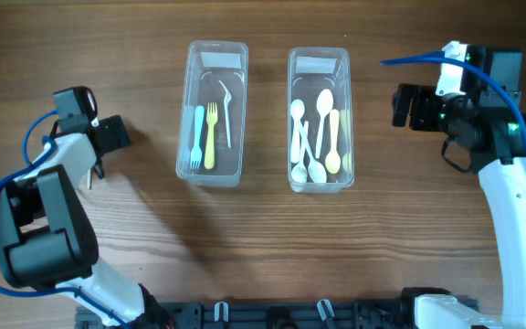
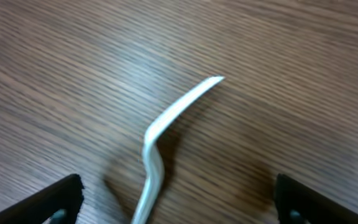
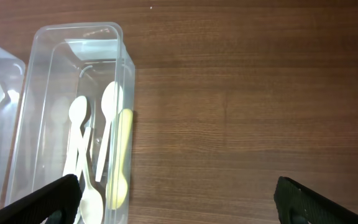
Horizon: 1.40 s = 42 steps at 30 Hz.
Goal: Pack container
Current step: 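Grasp the last white fork with the left gripper, then drop the white fork into the left container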
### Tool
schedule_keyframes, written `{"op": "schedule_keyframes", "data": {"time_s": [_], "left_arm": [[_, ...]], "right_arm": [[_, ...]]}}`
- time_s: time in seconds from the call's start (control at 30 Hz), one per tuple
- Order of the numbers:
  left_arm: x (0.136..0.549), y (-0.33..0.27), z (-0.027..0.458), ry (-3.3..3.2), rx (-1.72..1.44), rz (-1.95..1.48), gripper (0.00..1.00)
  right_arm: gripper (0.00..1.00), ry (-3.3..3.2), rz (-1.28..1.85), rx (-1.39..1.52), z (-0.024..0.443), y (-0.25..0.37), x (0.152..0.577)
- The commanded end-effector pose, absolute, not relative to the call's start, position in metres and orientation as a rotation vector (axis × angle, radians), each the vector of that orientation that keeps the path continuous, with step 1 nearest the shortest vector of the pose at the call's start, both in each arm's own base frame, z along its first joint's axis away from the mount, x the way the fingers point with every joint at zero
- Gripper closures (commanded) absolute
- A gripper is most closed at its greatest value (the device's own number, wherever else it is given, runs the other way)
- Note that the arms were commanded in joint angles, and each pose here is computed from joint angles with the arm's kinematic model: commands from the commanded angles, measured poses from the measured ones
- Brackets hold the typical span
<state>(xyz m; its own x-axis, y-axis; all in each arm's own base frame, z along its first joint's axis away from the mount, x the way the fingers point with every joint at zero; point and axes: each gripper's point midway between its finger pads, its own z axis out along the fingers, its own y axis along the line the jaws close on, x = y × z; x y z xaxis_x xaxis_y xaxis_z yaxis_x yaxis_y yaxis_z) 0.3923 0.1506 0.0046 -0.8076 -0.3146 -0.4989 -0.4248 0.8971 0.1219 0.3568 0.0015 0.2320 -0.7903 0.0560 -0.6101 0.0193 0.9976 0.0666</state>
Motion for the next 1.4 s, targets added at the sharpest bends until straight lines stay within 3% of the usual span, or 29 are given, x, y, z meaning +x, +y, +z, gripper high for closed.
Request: {"op": "schedule_keyframes", "data": {"time_s": [0.0, 0.03, 0.07, 0.13, 0.17, 0.4, 0.5, 0.6, 0.77, 0.93, 1.1, 1.17, 1.2, 1.23, 1.3, 1.37], "left_arm": [[0.380, 0.156, -0.015, 2.637, -0.560, 0.273, 0.23], [0.379, 0.159, -0.014, 2.636, -0.566, 0.276, 0.44], [0.379, 0.160, -0.014, 2.634, -0.570, 0.280, 0.54], [0.378, 0.160, -0.014, 2.636, -0.572, 0.280, 0.87], [0.378, 0.160, -0.014, 2.637, -0.572, 0.279, 0.96], [0.396, 0.152, 0.012, 2.577, -0.524, 0.270, 0.96], [0.425, 0.133, 0.079, 2.428, -0.434, 0.239, 0.96], [0.449, 0.076, 0.177, 2.202, -0.312, 0.056, 0.96], [0.431, -0.021, 0.267, 2.012, -0.186, -0.220, 0.96], [0.415, -0.096, 0.241, 2.133, -0.017, -0.311, 0.96], [0.424, -0.112, 0.192, 2.250, 0.011, -0.284, 0.96], [0.427, -0.113, 0.178, 2.281, 0.011, -0.277, 0.89], [0.428, -0.113, 0.173, 2.289, 0.011, -0.275, 0.44], [0.429, -0.113, 0.171, 2.292, 0.012, -0.275, 0.27], [0.432, -0.113, 0.175, 2.275, 0.011, -0.278, 0.06], [0.437, -0.112, 0.191, 2.217, 0.006, -0.287, 0.00]], "right_arm": [[0.00, 2.473, 0.052, 0.044, 0.235, -0.002, 0.361], [0.00, 2.473, 0.052, 0.044, 0.235, -0.002, 0.361], [0.00, 2.473, 0.052, 0.044, 0.235, -0.002, 0.361], [0.00, 2.473, 0.052, 0.044, 0.235, -0.002, 0.361], [0.00, 2.473, 0.052, 0.044, 0.235, -0.002, 0.361], [0.00, 2.473, 0.052, 0.044, 0.235, -0.002, 0.361], [0.00, 2.473, 0.052, 0.044, 0.235, -0.002, 0.361], [0.00, 2.473, 0.052, 0.044, 0.235, -0.002, 0.361], [0.00, 2.473, 0.052, 0.044, 0.235, -0.002, 0.361], [0.00, 2.473, 0.052, 0.044, 0.235, -0.002, 0.361], [0.00, 2.473, 0.052, 0.044, 0.235, -0.002, 0.361], [0.00, 2.473, 0.052, 0.044, 0.235, -0.002, 0.361], [0.00, 2.473, 0.052, 0.044, 0.235, -0.002, 0.361], [0.00, 2.473, 0.052, 0.044, 0.235, -0.002, 0.361], [0.00, 2.473, 0.052, 0.044, 0.235, -0.002, 0.361], [0.00, 2.473, 0.052, 0.044, 0.235, -0.002, 0.361]]}}
